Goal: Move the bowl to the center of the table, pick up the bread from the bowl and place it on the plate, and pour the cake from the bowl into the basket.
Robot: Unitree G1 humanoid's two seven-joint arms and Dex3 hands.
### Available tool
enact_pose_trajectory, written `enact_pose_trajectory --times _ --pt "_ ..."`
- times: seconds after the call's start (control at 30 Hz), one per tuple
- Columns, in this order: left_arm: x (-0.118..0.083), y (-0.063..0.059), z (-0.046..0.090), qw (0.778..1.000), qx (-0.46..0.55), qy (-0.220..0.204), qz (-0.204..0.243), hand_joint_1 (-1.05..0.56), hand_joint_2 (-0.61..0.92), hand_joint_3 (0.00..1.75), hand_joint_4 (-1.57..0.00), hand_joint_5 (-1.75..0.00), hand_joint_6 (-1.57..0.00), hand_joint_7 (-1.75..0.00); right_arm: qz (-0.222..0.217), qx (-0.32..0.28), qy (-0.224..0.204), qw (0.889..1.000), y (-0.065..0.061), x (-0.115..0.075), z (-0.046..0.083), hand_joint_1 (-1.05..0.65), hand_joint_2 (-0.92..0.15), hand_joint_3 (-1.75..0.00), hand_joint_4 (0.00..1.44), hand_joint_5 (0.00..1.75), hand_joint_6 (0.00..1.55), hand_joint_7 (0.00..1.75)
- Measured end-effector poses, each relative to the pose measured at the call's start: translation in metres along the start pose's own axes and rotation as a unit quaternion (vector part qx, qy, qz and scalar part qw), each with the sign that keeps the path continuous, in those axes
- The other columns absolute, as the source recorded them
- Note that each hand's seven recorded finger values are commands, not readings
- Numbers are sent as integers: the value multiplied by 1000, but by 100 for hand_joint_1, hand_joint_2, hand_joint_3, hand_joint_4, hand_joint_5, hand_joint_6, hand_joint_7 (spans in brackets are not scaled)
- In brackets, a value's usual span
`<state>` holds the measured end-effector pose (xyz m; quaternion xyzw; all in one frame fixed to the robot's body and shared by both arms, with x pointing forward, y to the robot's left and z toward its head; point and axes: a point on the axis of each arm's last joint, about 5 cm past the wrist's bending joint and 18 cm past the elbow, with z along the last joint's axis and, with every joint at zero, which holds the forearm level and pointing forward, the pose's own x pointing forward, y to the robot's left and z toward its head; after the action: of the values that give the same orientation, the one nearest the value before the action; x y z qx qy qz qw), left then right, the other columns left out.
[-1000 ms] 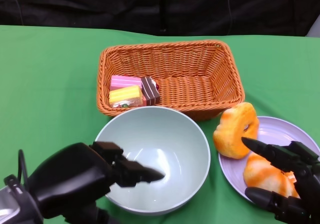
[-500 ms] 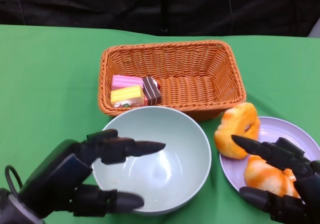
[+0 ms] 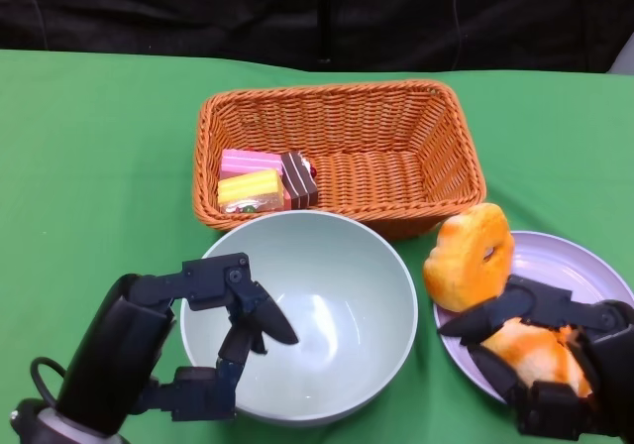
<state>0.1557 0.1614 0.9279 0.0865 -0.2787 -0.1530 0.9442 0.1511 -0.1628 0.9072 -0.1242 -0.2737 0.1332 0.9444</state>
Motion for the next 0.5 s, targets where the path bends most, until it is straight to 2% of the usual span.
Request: enact_pose_trajectory --times 0.1,0.27,0.37,0.5 --pt "-2 -4 0 1000 -23 1 12 12 29 161 -102 -173 -92 -154 11 3 -2 1000 2 1 1 -11 -21 -159 97 140 103 96" --pt "-8 -9 -1 998 -60 17 20 7 30 164 -103 -175 -91 -160 21 13 -4 1000 5 1 1 -13 -25 -154 96 161 98 117" --pt "-12 -11 0 996 -83 28 21 5 30 164 -101 -175 -89 -162 18 20 -5 1000 9 2 1 -14 -24 -157 94 169 94 126" --pt "-19 -11 0 995 -86 44 25 3 32 161 -99 -175 -86 -164 18 23 -6 1000 12 3 2 -14 -22 -160 92 172 93 130"
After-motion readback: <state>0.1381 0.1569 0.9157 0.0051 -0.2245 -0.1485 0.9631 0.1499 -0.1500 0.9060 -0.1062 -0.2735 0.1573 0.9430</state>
